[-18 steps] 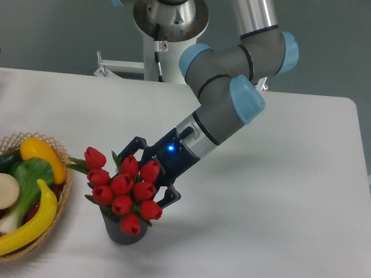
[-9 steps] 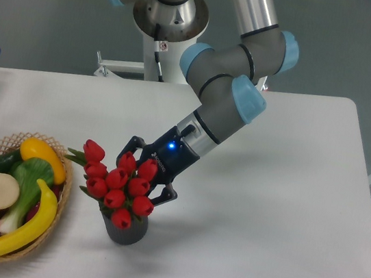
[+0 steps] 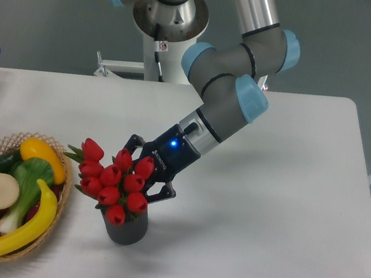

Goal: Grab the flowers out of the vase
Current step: 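Lift the gripped tulips upward, pulling the stems out of the vase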

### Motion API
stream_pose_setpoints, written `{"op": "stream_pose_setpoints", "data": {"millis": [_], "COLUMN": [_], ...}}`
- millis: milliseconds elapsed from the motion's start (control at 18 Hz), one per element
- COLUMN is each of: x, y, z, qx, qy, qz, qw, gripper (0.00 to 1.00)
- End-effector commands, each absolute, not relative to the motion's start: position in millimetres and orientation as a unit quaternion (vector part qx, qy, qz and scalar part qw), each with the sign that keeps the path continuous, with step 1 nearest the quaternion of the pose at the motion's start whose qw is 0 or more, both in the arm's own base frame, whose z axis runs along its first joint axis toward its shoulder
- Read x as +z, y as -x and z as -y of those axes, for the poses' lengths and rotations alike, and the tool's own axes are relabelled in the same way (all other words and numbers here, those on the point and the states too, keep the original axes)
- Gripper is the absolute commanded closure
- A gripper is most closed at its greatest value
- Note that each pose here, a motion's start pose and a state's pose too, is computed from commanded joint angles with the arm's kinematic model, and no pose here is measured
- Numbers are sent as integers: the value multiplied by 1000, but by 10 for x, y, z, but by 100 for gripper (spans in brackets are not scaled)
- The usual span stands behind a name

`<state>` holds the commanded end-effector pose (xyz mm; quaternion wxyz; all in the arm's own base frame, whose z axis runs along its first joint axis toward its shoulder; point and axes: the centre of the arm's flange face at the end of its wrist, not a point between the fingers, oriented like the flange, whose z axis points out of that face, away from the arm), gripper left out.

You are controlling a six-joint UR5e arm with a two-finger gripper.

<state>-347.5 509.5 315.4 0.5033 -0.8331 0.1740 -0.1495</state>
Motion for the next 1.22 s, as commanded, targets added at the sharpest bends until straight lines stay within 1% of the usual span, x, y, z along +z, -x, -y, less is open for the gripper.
{"op": "stream_pose_setpoints", "data": {"millis": [222,833,944,1111,1222], "x": [3308,3887,4018,4089,4219], "y": [3467,3600,3595,3582,3560], "z": [-5079,-4896,-4903,-4898,-4881], "qx": [-158,-137,-143,-145,-156], "qy": [817,819,821,819,809], "qz": [-171,-136,-120,-117,-110], "qw": [528,540,540,543,556], "gripper": [51,51,51,51,51]}}
